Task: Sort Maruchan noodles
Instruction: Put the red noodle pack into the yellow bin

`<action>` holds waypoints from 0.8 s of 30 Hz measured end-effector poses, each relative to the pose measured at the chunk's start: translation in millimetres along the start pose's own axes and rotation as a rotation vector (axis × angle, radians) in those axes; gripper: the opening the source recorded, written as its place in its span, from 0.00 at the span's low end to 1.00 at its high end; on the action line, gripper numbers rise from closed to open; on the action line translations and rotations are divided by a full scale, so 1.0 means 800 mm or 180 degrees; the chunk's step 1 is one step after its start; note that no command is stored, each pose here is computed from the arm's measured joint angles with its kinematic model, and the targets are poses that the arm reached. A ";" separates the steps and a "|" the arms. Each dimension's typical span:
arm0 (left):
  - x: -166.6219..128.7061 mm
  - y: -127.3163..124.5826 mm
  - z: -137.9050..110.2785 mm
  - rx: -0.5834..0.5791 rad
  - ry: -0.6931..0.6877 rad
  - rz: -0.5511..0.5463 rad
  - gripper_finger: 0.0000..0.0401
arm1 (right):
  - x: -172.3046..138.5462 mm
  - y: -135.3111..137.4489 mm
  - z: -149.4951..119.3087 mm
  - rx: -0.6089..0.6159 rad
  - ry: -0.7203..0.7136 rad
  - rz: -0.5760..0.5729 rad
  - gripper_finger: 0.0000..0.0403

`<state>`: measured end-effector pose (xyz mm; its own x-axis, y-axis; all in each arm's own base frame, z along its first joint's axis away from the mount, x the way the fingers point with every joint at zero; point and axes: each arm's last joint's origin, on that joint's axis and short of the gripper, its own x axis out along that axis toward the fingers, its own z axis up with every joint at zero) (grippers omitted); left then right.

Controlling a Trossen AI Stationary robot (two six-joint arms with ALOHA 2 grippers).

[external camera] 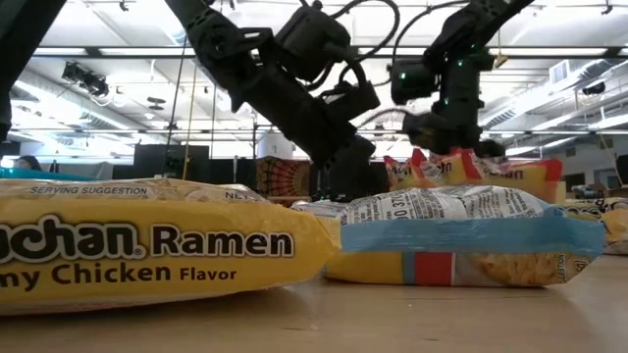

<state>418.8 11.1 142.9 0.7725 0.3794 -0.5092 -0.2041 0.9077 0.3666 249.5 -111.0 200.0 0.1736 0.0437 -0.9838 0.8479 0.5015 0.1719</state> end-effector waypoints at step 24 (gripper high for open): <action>0.008 0.015 -0.003 -0.0318 -0.0005 0.0064 0.13 | -0.079 -0.025 -0.066 -0.1658 -0.0040 -0.0391 0.15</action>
<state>419.4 25.0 142.1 0.7687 0.3974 -0.5011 -0.2784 0.9133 0.2973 195.1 -78.0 256.3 0.0974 -0.0512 -0.9939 0.5020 0.8649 0.0047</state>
